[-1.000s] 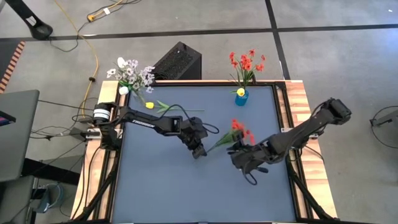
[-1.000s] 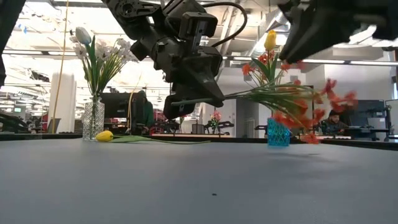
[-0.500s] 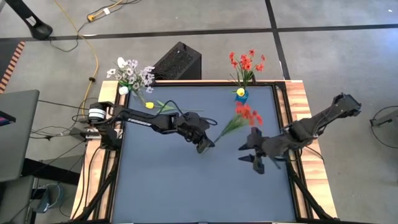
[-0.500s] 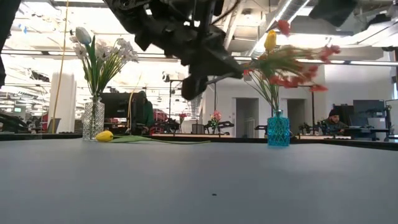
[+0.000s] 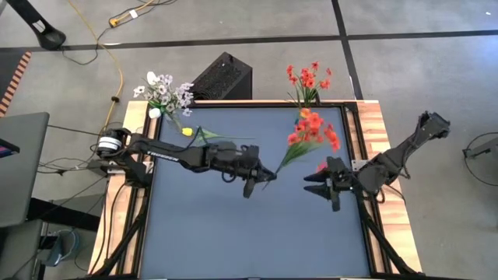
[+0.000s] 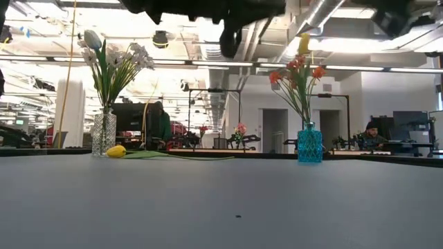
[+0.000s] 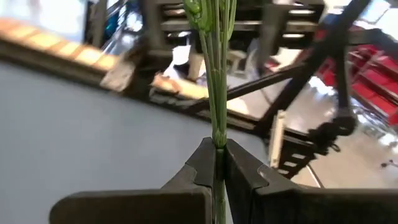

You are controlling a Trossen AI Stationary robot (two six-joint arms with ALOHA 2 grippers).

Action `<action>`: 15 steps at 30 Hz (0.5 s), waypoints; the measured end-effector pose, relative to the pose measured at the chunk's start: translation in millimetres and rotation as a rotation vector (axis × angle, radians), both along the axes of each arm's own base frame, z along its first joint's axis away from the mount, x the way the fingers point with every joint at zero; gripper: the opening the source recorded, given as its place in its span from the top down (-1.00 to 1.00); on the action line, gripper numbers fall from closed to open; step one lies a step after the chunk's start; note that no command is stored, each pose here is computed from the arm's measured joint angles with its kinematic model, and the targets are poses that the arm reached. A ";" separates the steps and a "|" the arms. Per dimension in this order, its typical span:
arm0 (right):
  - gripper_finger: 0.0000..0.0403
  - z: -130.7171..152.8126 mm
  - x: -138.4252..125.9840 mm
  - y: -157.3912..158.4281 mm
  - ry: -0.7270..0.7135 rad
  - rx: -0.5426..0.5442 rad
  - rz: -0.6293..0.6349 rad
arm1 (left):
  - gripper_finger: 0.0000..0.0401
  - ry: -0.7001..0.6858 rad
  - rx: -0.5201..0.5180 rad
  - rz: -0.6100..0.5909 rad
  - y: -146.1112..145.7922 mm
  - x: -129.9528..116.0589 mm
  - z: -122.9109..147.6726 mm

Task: Sort flowers into vase by color
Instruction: Put the orange flowers into the blue vase

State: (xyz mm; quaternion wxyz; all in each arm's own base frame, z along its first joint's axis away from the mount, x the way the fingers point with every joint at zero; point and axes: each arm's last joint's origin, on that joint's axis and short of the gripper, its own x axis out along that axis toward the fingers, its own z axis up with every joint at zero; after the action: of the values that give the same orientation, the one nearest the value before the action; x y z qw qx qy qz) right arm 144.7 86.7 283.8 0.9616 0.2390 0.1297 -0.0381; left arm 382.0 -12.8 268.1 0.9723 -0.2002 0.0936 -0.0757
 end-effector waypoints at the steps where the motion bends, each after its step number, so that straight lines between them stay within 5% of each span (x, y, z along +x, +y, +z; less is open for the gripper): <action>1: 0.01 0.7 3.5 -1.0 -0.052 0.001 -0.006 | 1.00 -0.019 0.012 -0.009 -3.9 0.1 1.6; 6: 0.00 2.9 23.6 -7.5 -0.196 -0.071 -0.018 | 0.99 -0.030 0.036 0.007 -11.9 0.8 1.0; 15: 0.00 -12.6 67.3 -28.1 -0.198 -0.085 -0.021 | 0.99 -0.049 0.040 0.015 -11.4 1.1 2.6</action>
State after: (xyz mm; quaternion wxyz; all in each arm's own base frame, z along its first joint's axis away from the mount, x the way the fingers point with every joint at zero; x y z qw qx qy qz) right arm 212.0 58.6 271.1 0.9785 0.2020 0.0297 -0.0299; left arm 383.1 -24.2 270.7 0.9787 -0.1796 0.0697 -0.0714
